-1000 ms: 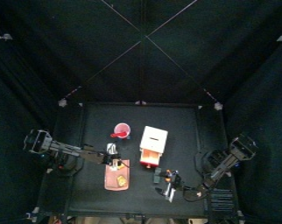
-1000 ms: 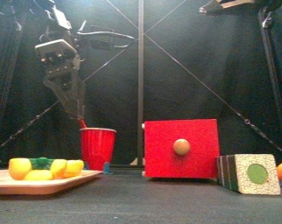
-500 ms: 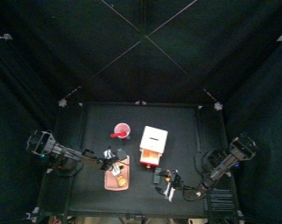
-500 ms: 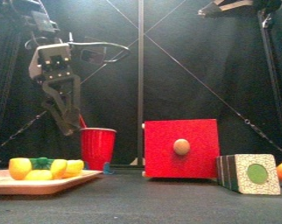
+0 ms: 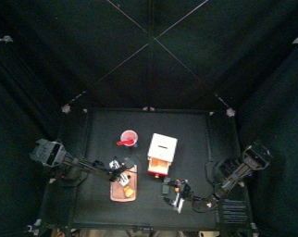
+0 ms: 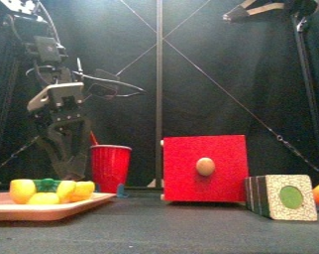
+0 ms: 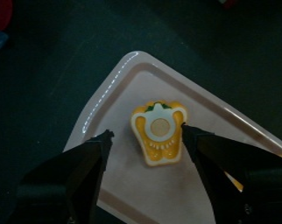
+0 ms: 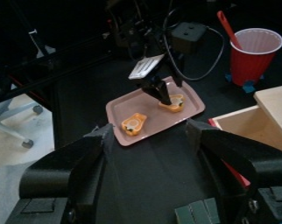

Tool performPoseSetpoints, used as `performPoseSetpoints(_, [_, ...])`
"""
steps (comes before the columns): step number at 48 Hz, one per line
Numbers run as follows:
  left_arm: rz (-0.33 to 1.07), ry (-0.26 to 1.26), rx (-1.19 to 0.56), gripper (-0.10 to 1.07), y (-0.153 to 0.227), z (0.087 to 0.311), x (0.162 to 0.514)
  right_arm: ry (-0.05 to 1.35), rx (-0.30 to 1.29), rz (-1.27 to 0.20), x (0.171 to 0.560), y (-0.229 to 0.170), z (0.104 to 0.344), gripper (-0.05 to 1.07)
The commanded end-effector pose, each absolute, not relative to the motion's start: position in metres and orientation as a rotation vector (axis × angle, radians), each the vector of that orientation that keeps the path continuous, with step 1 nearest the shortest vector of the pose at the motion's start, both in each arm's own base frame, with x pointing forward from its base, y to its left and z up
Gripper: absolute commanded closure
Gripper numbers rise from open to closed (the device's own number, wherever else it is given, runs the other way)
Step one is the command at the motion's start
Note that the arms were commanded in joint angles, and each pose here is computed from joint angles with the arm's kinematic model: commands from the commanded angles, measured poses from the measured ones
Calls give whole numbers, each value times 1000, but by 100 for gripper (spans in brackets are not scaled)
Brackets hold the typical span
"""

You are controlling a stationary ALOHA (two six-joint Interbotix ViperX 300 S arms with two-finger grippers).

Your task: Grab squash half

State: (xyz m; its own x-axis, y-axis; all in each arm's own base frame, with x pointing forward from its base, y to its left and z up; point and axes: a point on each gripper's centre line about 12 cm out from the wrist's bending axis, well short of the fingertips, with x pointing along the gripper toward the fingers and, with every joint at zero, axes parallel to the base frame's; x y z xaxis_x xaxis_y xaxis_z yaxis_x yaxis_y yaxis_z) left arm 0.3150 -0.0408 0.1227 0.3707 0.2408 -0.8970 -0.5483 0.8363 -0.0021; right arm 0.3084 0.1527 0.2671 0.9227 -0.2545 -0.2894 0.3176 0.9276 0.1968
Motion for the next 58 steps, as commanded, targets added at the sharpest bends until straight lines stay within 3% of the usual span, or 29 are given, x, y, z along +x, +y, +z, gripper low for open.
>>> performPoseSetpoints(1, [513, 1061, -344, 1, -42, 128, 321, 245, 264, -301, 309, 151, 275, 5])
performPoseSetpoints(58, [502, 1109, -416, 3, -49, 106, 324, 269, 281, -331, 311, 144, 270, 5])
